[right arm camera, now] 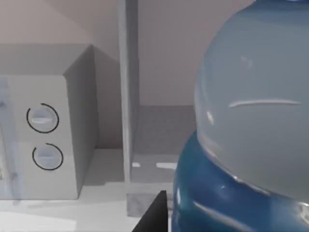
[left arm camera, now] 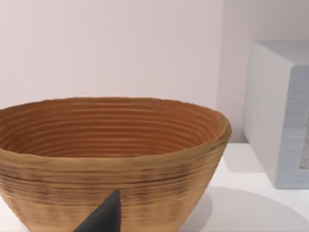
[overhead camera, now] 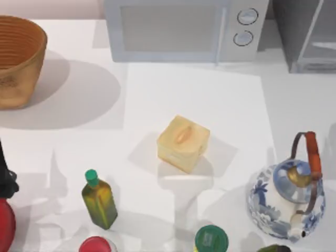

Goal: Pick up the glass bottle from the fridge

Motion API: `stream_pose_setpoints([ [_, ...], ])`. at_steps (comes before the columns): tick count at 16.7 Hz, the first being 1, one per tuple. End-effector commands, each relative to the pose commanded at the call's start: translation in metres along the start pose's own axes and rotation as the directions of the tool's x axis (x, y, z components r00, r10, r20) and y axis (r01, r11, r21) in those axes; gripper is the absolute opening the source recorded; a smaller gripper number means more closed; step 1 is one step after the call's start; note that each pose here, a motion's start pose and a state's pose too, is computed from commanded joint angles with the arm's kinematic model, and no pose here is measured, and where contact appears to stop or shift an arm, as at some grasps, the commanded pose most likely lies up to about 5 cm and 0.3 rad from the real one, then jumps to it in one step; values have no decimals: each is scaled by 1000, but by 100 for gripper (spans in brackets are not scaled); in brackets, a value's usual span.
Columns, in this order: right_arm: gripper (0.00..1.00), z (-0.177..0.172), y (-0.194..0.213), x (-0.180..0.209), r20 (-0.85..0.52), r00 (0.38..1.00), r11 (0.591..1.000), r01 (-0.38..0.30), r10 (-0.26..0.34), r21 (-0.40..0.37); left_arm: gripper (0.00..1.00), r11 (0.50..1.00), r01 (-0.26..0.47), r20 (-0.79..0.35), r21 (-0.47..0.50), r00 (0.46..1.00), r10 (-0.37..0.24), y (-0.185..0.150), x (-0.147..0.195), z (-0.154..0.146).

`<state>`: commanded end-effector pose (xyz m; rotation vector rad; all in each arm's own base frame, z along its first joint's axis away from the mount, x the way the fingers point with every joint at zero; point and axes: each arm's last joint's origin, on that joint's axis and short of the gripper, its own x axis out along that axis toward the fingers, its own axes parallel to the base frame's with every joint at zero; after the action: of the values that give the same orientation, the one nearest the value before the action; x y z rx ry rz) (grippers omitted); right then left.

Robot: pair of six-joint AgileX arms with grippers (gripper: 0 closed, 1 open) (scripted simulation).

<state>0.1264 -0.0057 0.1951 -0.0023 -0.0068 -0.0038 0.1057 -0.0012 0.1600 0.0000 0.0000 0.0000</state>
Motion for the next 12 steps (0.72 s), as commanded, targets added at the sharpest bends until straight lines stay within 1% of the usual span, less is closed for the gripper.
stream_pose_setpoints([
  [3, 0, -21, 3, -15, -2, 1000, 1000, -2, 2, 2, 100, 1000, 0, 0, 0, 1000, 0, 0, 0, 0],
  [6, 0, -33, 4, -20, -6, 1000, 1000, -4, 4, 2, 100, 1000, 0, 0, 0, 1000, 0, 0, 0, 0],
  [12, 0, -34, 4, -21, -7, 1000, 1000, -2, 2, 4, 100, 1000, 0, 0, 0, 1000, 0, 0, 0, 0],
])
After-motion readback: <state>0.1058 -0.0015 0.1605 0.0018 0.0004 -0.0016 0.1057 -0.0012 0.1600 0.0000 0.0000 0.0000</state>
